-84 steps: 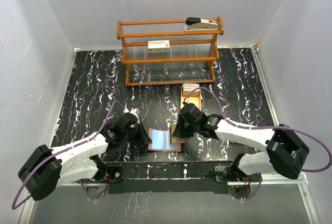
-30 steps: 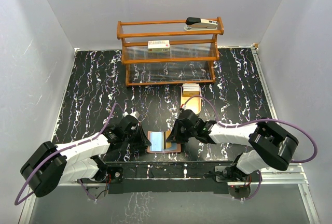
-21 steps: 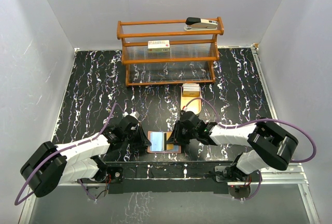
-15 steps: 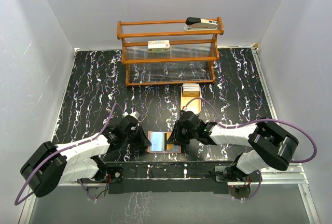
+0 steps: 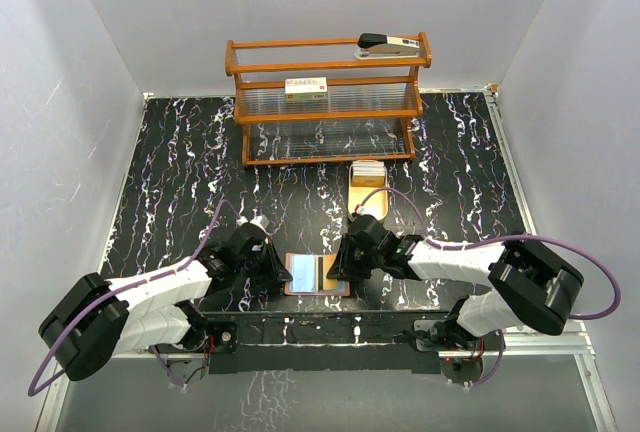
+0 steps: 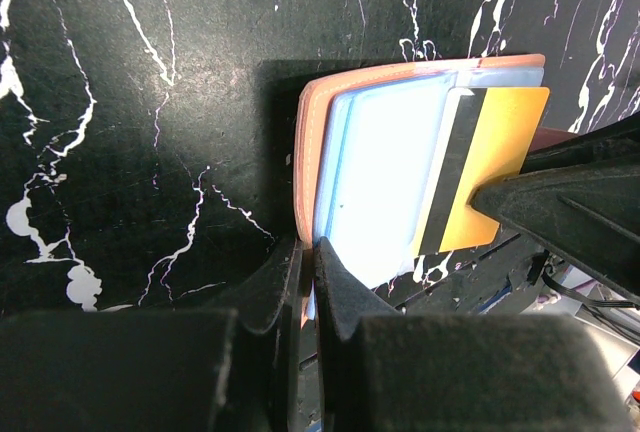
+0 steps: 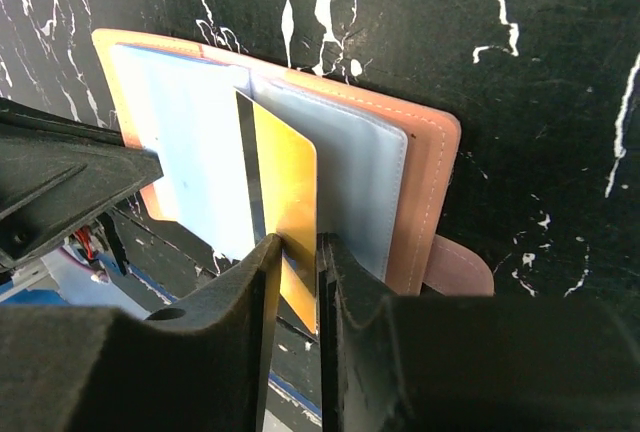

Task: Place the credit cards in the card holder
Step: Insert the credit card into the card holder.

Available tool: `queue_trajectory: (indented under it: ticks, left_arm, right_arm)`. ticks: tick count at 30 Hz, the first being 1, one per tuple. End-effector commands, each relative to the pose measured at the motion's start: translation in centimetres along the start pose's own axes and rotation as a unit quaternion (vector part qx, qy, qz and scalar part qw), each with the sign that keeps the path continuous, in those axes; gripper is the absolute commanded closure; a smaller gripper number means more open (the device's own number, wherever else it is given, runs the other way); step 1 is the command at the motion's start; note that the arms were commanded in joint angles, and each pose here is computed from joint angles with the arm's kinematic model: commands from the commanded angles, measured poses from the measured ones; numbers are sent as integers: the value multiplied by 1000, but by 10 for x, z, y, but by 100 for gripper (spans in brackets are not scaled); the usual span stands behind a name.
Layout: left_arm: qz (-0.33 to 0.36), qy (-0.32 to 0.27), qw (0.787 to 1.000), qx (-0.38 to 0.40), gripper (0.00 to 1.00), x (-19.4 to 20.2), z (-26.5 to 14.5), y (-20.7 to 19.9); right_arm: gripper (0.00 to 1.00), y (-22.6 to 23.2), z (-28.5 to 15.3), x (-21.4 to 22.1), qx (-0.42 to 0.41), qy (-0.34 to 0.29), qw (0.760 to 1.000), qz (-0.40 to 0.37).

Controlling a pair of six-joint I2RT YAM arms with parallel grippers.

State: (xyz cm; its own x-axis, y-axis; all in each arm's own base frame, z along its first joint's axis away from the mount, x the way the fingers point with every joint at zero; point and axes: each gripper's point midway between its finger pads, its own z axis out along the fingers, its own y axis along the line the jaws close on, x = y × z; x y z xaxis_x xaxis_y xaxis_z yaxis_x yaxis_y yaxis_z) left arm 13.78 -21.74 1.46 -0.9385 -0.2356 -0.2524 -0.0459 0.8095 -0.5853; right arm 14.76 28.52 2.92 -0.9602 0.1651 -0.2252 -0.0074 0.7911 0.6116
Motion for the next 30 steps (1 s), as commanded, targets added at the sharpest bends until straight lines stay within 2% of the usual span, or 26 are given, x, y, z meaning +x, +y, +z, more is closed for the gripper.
queue_trajectory:
  ticks: [1, 7, 18, 30]
  left_arm:
    - [3, 14, 1000, -20, 100, 9, 0, 13]
    - [4, 16, 1000, -21, 100, 10, 2, 14]
    - [7, 20, 999, -25, 100, 13, 4, 18]
    - [2, 23, 1000, -21, 100, 14, 4, 17]
  right_arm:
    - [84, -5, -3, -6, 17, -14, 1000, -16]
    - [94, -4, 0, -5, 10, -13, 1000, -20]
    - [96, 12, -1, -1, -53, -7, 999, -12]
    - [99, 13, -5, -7, -82, -13, 996, 11]
